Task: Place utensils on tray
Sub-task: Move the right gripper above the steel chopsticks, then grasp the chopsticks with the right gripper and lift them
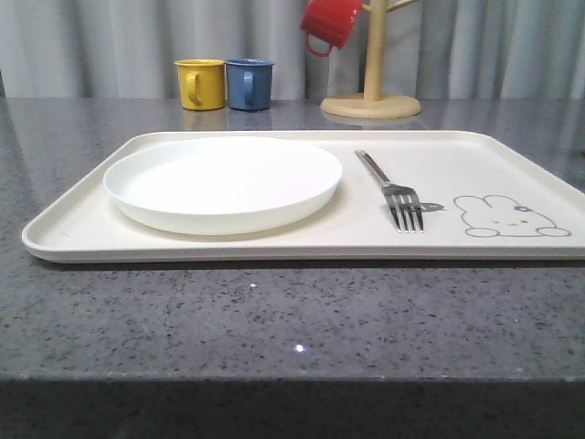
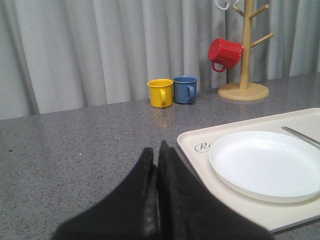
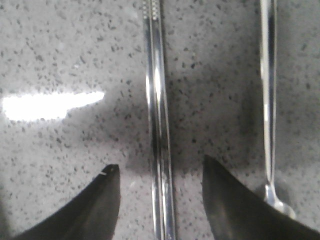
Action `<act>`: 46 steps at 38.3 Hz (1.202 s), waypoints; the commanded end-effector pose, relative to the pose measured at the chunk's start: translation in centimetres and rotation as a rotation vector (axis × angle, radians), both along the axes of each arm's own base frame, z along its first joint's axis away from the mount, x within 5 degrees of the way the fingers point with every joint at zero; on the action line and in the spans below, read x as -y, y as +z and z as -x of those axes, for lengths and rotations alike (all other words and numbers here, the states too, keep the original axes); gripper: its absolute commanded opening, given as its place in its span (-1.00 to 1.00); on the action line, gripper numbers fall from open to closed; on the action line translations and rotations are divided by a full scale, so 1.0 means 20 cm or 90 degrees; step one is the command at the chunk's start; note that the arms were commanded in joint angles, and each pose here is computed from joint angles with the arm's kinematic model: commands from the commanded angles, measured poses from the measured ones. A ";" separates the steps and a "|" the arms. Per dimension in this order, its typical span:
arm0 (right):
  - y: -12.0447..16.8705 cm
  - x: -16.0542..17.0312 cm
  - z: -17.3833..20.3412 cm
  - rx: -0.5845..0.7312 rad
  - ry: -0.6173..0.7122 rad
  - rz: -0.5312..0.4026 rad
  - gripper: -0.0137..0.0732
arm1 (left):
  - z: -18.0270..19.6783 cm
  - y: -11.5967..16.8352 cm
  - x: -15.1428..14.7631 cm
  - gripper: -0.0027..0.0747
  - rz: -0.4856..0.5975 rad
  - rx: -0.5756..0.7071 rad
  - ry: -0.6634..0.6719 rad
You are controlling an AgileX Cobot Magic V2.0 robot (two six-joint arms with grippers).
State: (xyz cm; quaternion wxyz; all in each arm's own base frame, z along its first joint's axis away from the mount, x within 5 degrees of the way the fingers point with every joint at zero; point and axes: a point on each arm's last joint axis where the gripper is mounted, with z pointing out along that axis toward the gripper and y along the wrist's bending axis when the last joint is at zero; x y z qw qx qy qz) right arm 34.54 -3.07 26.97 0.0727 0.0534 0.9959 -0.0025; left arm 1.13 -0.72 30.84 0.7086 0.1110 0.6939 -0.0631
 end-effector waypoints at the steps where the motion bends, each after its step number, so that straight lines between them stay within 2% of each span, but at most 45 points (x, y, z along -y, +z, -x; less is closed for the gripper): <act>1: 0.07 0.01 0.00 0.040 0.004 0.005 0.24 | 0.01 0.07 0.00 -0.98 0.028 0.057 0.002; 5: 0.04 0.01 -0.02 0.028 0.004 0.004 0.23 | 0.01 0.07 0.00 -0.98 0.028 0.057 0.002; 8: 0.03 0.01 -0.02 0.024 0.004 0.003 0.13 | 0.01 0.07 0.00 -0.98 0.028 0.057 0.002; 17: 0.03 0.01 -0.01 0.016 0.004 0.003 -0.71 | 0.01 0.07 0.00 -0.98 0.028 0.057 0.002; 20: 0.04 0.01 -0.01 0.014 0.004 0.003 -0.86 | 0.01 0.07 0.00 -0.98 0.028 0.057 0.002; 27: 0.11 0.01 -0.01 0.016 0.005 0.006 -0.84 | 0.01 0.07 0.00 -0.98 0.028 0.057 0.002; 35: 0.31 -0.03 0.04 0.065 0.010 0.006 -0.84 | 0.01 0.07 0.00 -0.98 0.028 0.057 0.002; 40: 0.40 -0.11 0.09 0.099 0.005 -0.002 -0.84 | 0.01 0.07 0.00 -0.98 0.028 0.057 0.002; 46: 0.44 -0.28 0.13 0.113 0.039 -0.024 -0.84 | 0.01 0.07 0.00 -0.98 0.028 0.057 0.002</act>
